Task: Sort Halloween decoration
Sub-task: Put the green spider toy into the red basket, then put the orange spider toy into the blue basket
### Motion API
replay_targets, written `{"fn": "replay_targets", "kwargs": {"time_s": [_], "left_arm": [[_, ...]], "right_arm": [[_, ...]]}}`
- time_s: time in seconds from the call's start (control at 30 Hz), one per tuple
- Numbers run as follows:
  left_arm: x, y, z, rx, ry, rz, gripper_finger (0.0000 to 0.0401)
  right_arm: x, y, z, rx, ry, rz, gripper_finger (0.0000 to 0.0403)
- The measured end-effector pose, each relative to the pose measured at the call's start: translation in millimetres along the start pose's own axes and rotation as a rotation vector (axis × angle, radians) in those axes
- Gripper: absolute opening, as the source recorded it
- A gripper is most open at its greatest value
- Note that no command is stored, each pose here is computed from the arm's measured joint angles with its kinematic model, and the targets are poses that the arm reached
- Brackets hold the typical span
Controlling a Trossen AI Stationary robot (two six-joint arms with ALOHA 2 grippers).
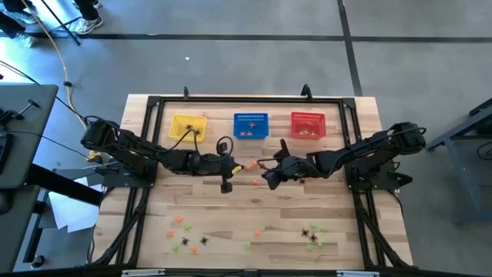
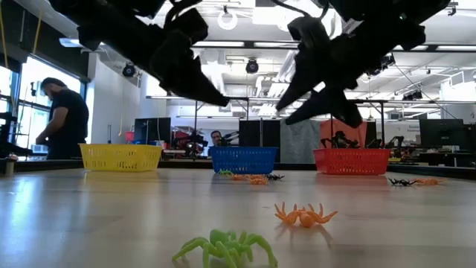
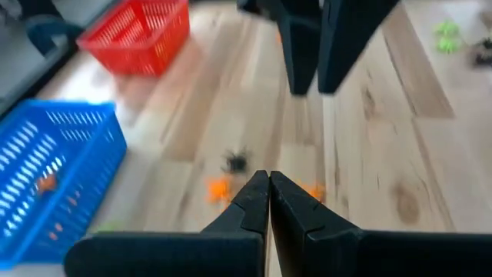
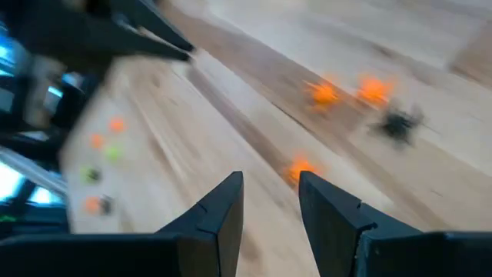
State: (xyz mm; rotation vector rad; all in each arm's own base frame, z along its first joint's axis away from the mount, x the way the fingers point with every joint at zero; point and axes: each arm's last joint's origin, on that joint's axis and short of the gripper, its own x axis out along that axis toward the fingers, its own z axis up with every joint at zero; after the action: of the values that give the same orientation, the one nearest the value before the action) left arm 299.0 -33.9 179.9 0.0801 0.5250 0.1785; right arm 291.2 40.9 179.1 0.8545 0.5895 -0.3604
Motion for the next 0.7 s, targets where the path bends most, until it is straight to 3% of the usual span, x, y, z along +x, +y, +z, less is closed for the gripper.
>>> {"fn": "replay_targets", "kwargs": {"time_s": [0.2, 0.4, 0.7], "left_arm": [[0, -2, -4, -0.029, 0.047, -0.071, 0.0000], [-1, -4, -5, -0.044, 0.051, -0.104, 0.0000], [-1, -4, -6, -0.041, 0.062, -0.102, 0.0000]], "right_arm": [[6, -5, -6, -0.058, 0.060, -0.027, 0.0123], [42, -8, -19, -0.120, 0.146, 0.022, 0.0123], [74, 22, -8, -0.457, 0.233, -0.064, 0.0123]]}}
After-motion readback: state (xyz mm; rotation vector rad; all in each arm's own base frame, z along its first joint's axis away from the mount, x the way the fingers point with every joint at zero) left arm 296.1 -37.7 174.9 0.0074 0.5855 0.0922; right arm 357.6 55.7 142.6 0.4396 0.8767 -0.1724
